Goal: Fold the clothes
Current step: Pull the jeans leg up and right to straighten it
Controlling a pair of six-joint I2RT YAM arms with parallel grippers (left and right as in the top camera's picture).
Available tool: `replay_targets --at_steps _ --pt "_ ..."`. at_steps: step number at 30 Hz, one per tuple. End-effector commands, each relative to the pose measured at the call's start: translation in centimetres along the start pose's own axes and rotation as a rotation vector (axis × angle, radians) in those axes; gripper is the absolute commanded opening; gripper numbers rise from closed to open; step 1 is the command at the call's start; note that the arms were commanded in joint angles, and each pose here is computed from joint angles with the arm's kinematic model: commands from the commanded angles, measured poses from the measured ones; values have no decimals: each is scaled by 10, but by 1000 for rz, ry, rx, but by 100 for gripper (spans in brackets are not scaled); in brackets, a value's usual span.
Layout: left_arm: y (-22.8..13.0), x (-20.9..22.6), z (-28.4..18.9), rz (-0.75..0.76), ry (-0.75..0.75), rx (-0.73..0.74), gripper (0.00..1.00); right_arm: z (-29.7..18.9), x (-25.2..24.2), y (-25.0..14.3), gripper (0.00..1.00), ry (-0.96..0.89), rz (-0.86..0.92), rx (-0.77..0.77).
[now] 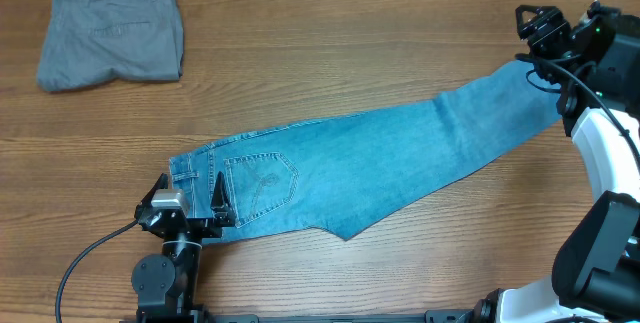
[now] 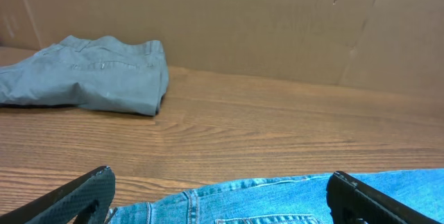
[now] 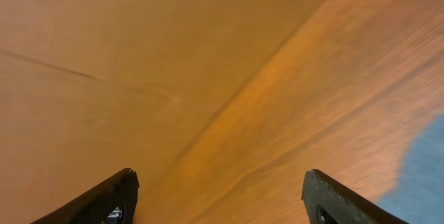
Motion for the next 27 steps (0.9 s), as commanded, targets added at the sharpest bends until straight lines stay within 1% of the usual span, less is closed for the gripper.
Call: replay_targets --at_steps 1,6,10,11,13,15,18,20,23,27 --pt "0 -2 0 12 -16 -4 100 -6 19 16 80 99 13 11" --pt "0 -2 0 12 -16 -4 100 -12 26 23 80 147 -7 33" --pt "1 -2 0 13 -11 -13 100 -12 24 22 79 133 -3 44" --pt "6 -2 0 15 -8 -43 100 -12 23 21 78 128 -8 51" --pt "17 -7 -1 -10 -63 -107 100 -12 20 19 76 112 -14 64" --pt "15 -10 -1 -13 -102 -91 100 -11 17 15 75 93 -32 81" --pt "34 -10 -4 1 -94 -208 100 -11 11 8 74 56 -39 114" --pt "38 -10 -5 -43 -93 -233 100 -9 8 1 74 28 -39 139" --pt "41 -7 -5 -145 -67 -220 100 -7 3 -7 73 -31 -36 160" --pt "54 -4 -2 -169 -30 -184 100 -5 1 -16 73 -80 -30 173"
Point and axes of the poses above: each gripper's point midway between its finger pads, its own z axis out along the fingers, its own x axis along the line the jaws close on, y = z × x, the point moved 8 cm from there along -z, back along the fingers, and after that the axes turned 5 degrees about z, right-handed, at the moved point
